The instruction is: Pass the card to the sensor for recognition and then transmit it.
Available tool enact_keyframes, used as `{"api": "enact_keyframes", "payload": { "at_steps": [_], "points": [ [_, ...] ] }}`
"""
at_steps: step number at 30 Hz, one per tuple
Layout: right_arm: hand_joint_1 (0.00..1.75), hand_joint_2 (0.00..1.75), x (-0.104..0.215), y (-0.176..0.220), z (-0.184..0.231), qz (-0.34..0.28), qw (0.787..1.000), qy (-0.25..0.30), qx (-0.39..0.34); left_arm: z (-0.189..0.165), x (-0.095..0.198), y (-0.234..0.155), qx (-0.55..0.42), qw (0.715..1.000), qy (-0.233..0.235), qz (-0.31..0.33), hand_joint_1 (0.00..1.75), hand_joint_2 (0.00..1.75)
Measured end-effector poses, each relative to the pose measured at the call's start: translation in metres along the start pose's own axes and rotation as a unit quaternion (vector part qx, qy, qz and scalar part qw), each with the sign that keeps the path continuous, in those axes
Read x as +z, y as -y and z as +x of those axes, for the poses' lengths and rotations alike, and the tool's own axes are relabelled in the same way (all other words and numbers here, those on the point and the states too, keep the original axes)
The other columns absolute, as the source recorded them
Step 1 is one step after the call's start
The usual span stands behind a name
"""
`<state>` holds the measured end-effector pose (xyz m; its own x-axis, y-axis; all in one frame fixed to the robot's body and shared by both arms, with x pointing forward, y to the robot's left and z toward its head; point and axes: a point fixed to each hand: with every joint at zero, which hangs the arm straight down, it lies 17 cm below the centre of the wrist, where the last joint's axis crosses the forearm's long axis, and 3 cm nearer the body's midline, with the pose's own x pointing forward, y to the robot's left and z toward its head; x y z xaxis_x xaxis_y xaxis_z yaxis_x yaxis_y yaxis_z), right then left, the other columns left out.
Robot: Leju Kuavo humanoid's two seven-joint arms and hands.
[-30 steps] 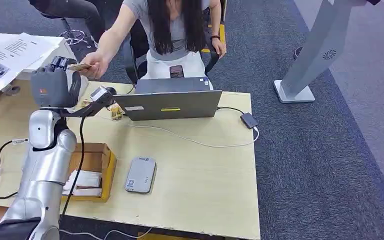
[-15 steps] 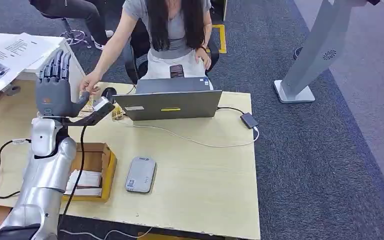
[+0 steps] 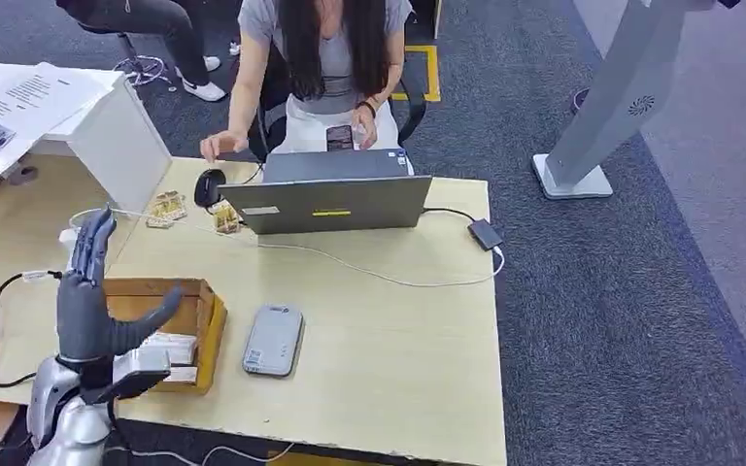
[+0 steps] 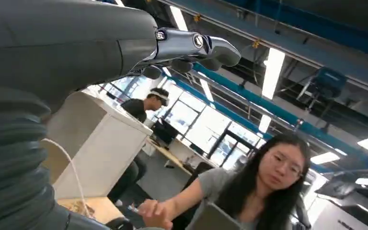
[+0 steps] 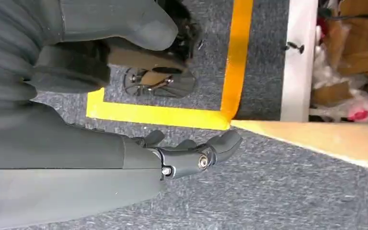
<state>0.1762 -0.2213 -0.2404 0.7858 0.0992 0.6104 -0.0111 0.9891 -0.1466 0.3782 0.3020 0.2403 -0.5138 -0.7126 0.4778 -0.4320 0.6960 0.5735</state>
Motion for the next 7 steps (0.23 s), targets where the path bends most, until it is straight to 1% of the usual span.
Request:
{"api": "enact_keyframes", "payload": {
  "at_steps": [2, 7],
  "points": [
    [0.00, 1.75, 0.000, 0.001, 0.000, -0.001, 1.000, 0.000, -0.001, 0.006, 0.006, -0.006, 0.001, 1.000, 0.002, -0.002, 0.00, 1.75],
    [0.00, 1.75, 0.000, 0.001, 0.000, -0.002, 1.000, -0.001, -0.004, 0.017, 0.009, -0.015, 0.001, 1.000, 0.011, 0.001, 0.00, 1.75]
  ]
}}
